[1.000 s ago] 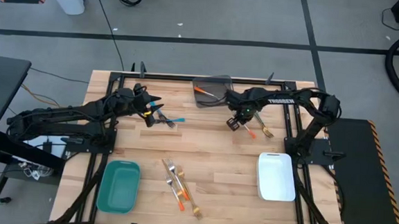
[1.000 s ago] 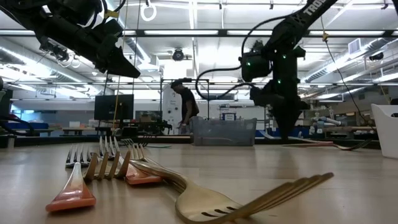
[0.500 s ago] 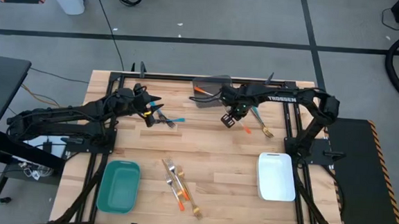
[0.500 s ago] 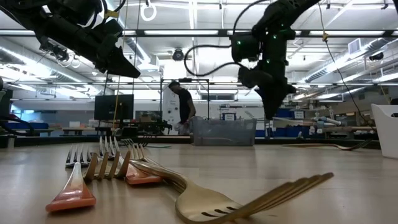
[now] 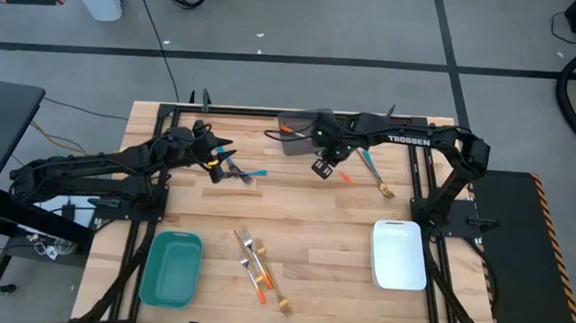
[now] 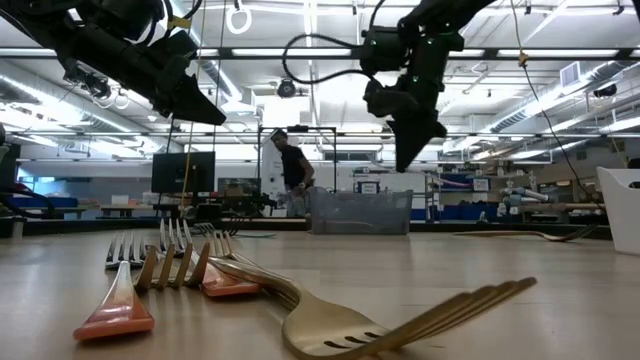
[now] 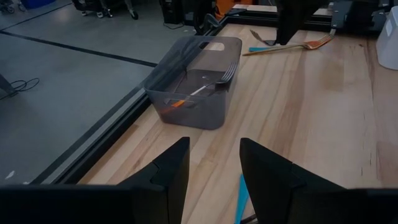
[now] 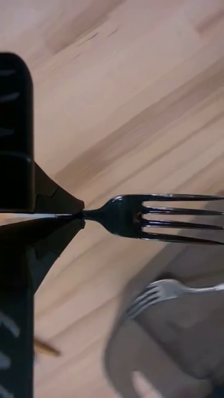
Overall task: Sort silverware by color (type)
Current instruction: Put the orange fork into the black bin
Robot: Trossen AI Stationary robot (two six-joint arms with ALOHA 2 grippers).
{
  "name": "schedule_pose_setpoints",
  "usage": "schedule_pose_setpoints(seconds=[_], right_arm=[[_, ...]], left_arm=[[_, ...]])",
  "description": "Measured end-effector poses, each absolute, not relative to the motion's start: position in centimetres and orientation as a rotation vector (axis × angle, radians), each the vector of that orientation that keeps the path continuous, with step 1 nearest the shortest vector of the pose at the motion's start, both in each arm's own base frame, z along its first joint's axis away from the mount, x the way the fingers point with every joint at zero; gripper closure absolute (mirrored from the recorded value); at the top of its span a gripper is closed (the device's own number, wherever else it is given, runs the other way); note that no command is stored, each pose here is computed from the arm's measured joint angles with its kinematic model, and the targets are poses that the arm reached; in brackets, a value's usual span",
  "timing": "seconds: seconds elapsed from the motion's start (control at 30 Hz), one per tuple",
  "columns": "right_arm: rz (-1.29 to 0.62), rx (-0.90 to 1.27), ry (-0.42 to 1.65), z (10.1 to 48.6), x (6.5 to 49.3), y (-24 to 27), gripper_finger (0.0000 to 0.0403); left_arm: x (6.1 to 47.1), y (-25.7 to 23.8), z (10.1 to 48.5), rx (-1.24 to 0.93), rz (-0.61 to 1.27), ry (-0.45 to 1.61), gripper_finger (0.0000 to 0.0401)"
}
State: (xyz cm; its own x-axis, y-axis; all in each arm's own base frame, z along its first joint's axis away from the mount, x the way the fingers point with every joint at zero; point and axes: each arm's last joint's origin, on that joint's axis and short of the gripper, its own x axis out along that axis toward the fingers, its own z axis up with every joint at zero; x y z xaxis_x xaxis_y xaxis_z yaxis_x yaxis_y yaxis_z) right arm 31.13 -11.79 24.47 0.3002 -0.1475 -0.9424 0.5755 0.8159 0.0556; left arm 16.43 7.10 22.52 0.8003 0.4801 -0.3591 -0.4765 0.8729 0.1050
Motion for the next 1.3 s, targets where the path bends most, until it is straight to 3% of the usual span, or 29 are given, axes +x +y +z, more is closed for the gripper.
schedule_pose_setpoints(seconds=[0.73, 1.3], right_arm=[[-0.39, 0.06, 0.815, 26.6, 34.3, -13.4, 0.0391], [-0.425, -0.223, 0.73, 27.3, 35.0, -15.2, 0.0391]], left_arm=[[16.4, 7.1, 22.5, 0.009, 0.513, 0.388, 0.025], [16.4, 7.1, 22.5, 0.008, 0.513, 0.388, 0.025]])
